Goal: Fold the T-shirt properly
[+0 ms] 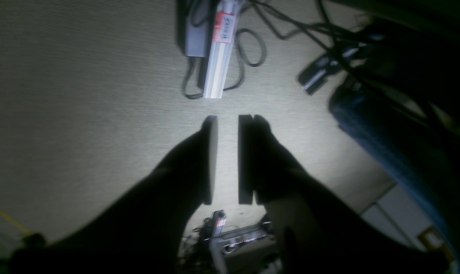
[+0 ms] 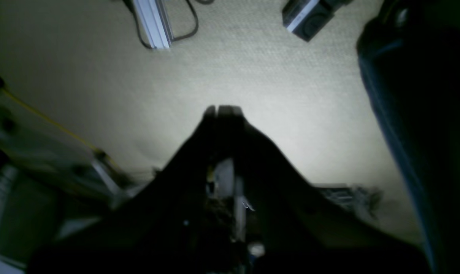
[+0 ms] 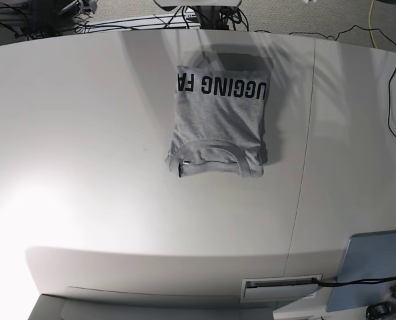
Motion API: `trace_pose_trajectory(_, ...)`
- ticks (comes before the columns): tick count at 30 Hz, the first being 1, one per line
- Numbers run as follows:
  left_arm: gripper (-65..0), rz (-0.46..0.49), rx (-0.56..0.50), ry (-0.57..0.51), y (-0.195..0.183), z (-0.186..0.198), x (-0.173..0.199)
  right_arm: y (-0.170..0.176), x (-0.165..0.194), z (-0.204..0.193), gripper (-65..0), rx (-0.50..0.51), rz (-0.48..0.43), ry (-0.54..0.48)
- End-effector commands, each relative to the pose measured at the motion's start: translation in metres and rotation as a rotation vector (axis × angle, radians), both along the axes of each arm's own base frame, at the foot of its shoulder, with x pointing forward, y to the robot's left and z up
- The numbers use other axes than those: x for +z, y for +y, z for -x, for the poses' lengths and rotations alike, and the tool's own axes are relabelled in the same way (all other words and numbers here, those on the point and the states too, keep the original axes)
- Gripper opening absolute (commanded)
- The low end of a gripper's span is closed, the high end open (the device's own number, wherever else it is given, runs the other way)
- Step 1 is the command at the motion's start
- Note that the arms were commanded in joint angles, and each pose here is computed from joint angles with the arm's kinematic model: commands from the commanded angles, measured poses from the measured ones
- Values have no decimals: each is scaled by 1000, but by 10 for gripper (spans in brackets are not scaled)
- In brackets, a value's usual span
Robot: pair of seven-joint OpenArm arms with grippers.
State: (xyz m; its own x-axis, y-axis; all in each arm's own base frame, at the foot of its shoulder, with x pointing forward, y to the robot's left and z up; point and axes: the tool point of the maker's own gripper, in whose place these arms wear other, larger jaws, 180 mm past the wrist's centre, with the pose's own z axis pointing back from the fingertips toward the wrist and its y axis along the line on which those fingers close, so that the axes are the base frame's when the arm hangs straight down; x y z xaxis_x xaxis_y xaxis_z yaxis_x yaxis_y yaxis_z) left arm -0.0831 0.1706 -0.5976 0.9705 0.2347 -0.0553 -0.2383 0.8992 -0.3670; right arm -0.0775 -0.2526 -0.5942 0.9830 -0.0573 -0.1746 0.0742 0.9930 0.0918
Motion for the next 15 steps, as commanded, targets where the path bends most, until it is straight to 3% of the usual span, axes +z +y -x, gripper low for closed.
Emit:
trace_pose_trajectory(1,-533,-1,-12,12,1,-1,-3,-8,-3,-5,-650,-10,11,-16)
trace_pose_trajectory(6,-533,-46,-24,41,-6,-33,-26,-4,-21,-47,-650,-79,0,-112)
trace_pose_trajectory(11,-533,-121,6,92,-5,-49,-41,-5,-24,-71,-650,-60,6,-142)
trace_pose_trajectory(15,-533,-94,-4,120,-24,-53,-46,-7,-25,-77,-650,-53,12,-153)
